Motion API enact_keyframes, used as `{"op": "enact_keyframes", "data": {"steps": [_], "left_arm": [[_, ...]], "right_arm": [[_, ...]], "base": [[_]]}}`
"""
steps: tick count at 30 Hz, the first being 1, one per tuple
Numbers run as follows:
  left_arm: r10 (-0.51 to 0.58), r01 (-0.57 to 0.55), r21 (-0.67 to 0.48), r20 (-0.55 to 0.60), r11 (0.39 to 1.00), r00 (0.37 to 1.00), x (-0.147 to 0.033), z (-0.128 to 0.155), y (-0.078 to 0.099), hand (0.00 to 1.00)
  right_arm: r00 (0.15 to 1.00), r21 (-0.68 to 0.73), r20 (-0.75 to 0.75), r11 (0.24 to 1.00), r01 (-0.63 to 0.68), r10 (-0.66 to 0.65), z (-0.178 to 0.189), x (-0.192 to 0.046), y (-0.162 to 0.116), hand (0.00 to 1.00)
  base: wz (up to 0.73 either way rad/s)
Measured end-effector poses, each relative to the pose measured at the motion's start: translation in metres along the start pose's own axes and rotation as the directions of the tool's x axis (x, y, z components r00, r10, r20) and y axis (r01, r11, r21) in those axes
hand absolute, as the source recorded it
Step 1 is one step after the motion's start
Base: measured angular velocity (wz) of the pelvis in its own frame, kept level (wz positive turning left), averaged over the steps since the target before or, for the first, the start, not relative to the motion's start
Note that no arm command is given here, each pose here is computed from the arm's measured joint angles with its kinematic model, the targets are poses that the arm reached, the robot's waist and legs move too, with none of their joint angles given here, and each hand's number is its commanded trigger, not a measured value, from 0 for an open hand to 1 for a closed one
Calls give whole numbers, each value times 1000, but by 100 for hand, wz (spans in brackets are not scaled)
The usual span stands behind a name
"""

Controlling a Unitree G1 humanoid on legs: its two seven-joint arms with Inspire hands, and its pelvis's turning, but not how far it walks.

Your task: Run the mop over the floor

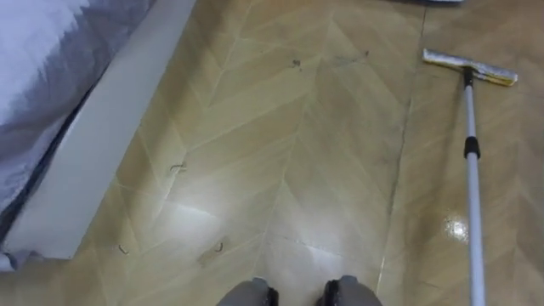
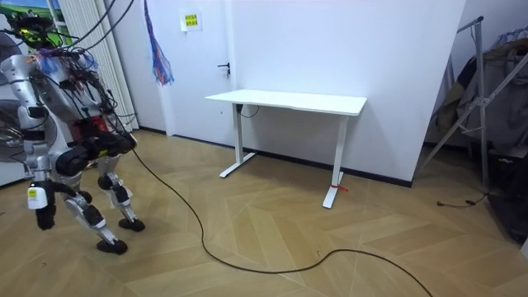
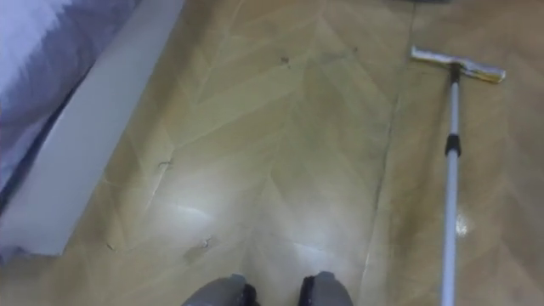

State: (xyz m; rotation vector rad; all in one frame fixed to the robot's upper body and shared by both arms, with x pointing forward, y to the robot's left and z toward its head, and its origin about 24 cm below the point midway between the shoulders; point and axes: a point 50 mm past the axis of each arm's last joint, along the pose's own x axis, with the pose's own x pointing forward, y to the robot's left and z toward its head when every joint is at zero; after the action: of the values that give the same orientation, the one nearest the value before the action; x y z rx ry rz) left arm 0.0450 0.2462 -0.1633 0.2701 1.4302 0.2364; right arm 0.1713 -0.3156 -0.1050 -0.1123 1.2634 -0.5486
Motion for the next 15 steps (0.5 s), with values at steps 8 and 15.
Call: {"op": "enact_keyframes", "data": {"steps": [8, 15], "left_arm": [[-16, 16, -17, -31, 1000, 999, 0, -5, -2, 0], [1, -1, -57, 6, 998, 1000, 0, 15, -9, 0]], "right_arm": [[996, 43, -81, 998, -38, 41, -53, 8, -4, 100], [962, 50, -256, 995, -87, 97, -133, 4, 23, 100]], "base": [[21], [-14]]}}
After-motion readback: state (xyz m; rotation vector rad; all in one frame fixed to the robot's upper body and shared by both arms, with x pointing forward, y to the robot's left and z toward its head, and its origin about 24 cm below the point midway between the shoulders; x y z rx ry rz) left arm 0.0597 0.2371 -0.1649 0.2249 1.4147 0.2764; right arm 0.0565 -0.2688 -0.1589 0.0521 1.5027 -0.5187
